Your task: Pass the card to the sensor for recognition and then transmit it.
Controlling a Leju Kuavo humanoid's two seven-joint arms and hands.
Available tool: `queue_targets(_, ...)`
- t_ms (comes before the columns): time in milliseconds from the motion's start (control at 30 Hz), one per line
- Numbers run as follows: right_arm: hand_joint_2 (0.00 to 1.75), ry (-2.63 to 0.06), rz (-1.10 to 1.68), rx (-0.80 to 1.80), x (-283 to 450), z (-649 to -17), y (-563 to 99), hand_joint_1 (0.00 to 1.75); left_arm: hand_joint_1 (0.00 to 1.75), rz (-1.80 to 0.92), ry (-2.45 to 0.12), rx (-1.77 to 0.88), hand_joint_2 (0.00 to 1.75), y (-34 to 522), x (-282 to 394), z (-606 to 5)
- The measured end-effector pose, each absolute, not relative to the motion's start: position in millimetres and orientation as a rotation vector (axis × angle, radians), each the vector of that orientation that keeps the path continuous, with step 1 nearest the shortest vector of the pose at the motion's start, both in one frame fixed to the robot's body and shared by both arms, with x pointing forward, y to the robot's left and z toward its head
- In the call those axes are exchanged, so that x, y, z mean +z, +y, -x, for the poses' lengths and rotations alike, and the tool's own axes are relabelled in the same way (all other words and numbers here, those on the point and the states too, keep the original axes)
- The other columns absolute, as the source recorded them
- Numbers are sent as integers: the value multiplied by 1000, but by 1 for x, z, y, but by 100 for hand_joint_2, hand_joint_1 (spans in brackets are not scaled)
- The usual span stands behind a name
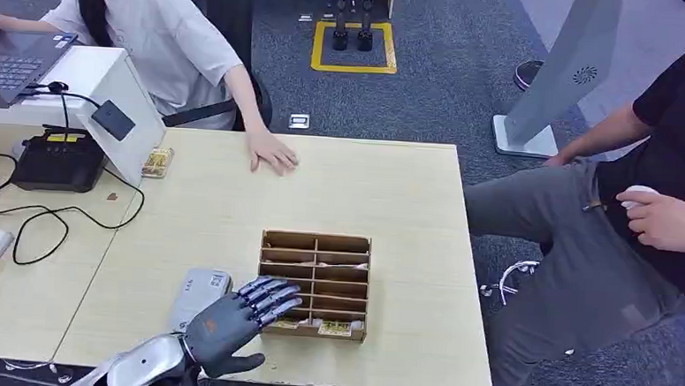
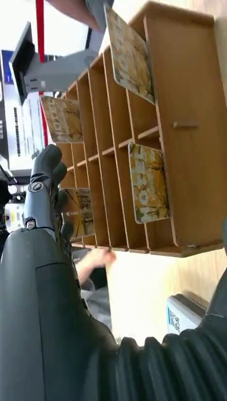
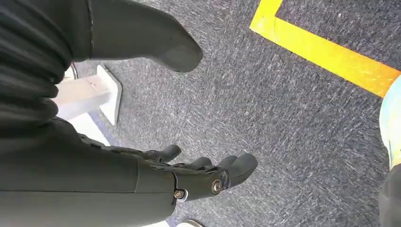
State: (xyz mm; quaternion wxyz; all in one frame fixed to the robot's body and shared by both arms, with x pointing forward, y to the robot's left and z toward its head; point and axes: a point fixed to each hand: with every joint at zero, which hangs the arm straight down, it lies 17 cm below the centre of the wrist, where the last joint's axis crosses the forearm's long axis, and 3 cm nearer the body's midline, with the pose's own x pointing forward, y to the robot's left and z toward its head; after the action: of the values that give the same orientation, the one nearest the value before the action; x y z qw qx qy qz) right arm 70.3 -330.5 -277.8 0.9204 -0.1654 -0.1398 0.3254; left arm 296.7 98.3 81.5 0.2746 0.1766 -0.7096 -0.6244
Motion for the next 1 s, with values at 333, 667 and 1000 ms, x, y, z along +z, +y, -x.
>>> queue_targets(333,175,-291,342,664,-278,-71,-331,0,0,-484,-1871,-1672,175,98,70,-300)
queue_targets(667,175,-294,343,664,-277,-72,-331,0,0,-508,-1842,-1660,175,100,62,-306)
queue_targets(1000,175,-310,340,653,-277,-74,-330,0,175,-537,-1823,-1620,175,105,60,-316)
